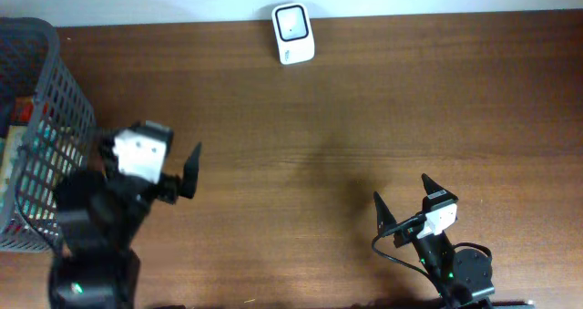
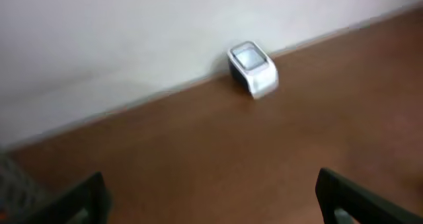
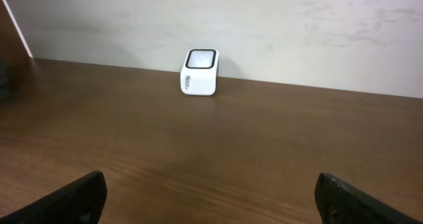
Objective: Scan the item barcode
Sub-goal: 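Reach the left gripper into the grey basket and grasp the green wipes pack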
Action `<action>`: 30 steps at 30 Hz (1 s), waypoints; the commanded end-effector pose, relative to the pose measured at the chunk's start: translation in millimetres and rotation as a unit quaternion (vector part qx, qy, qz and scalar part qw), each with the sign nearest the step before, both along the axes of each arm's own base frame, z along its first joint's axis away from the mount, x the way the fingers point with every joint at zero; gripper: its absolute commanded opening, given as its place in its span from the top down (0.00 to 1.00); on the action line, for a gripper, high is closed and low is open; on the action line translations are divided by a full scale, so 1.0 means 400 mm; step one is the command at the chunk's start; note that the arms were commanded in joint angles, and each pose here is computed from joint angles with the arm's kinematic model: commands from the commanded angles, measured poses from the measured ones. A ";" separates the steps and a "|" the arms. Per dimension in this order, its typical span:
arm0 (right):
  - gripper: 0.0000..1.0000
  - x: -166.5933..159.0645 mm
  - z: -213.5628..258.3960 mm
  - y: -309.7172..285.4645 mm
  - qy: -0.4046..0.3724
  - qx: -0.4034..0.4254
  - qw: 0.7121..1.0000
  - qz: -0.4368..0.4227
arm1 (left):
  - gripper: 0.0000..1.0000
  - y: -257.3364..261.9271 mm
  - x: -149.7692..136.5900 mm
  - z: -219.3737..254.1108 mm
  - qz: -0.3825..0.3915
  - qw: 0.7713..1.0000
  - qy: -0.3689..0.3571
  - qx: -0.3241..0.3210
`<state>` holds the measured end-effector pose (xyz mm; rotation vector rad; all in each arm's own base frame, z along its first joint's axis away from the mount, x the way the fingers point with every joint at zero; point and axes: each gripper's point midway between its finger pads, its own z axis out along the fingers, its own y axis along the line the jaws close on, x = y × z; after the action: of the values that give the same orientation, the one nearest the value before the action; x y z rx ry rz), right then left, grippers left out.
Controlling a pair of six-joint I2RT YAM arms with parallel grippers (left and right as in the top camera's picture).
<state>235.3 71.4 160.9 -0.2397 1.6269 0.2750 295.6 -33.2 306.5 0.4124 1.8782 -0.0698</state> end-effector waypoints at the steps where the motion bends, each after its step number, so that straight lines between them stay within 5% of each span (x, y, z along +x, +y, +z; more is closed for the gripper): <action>1: 0.01 0.002 -0.007 -0.007 0.001 0.001 1.000 -0.007 | 0.01 -0.014 0.058 0.077 -0.018 0.998 0.059 -0.017; 7: 0.01 0.002 -0.007 -0.007 0.001 0.001 1.000 -0.007 | 0.01 -0.004 0.154 0.108 -0.013 0.974 0.223 -0.026; 13: 0.01 0.002 -0.006 -0.007 0.001 0.002 1.000 -0.007 | 0.01 0.003 0.249 0.093 -0.013 0.978 0.205 -0.027; 16: 0.01 0.002 -0.007 -0.007 0.001 0.001 1.000 -0.007 | 0.01 0.134 0.284 0.189 0.099 0.983 0.147 -0.056; 20: 0.01 0.002 -0.007 -0.007 0.001 0.001 1.000 -0.007 | 0.01 0.454 0.234 0.308 0.292 0.948 0.065 -0.108; 24: 0.01 0.002 -0.007 -0.007 0.001 0.001 1.000 -0.007 | 0.01 0.713 0.107 0.288 0.426 0.896 0.060 -0.109; 27: 0.01 0.002 -0.007 -0.007 0.001 0.001 1.000 -0.007 | 0.01 0.792 0.060 0.248 0.463 0.875 0.076 -0.120; 30: 0.01 0.002 -0.006 -0.007 0.001 0.001 1.000 -0.007 | 0.02 0.823 0.067 0.164 0.454 0.877 0.123 -0.095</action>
<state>235.3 71.4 161.2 -0.2397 1.6258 0.2750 316.0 286.7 403.8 -0.7005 2.0196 0.3313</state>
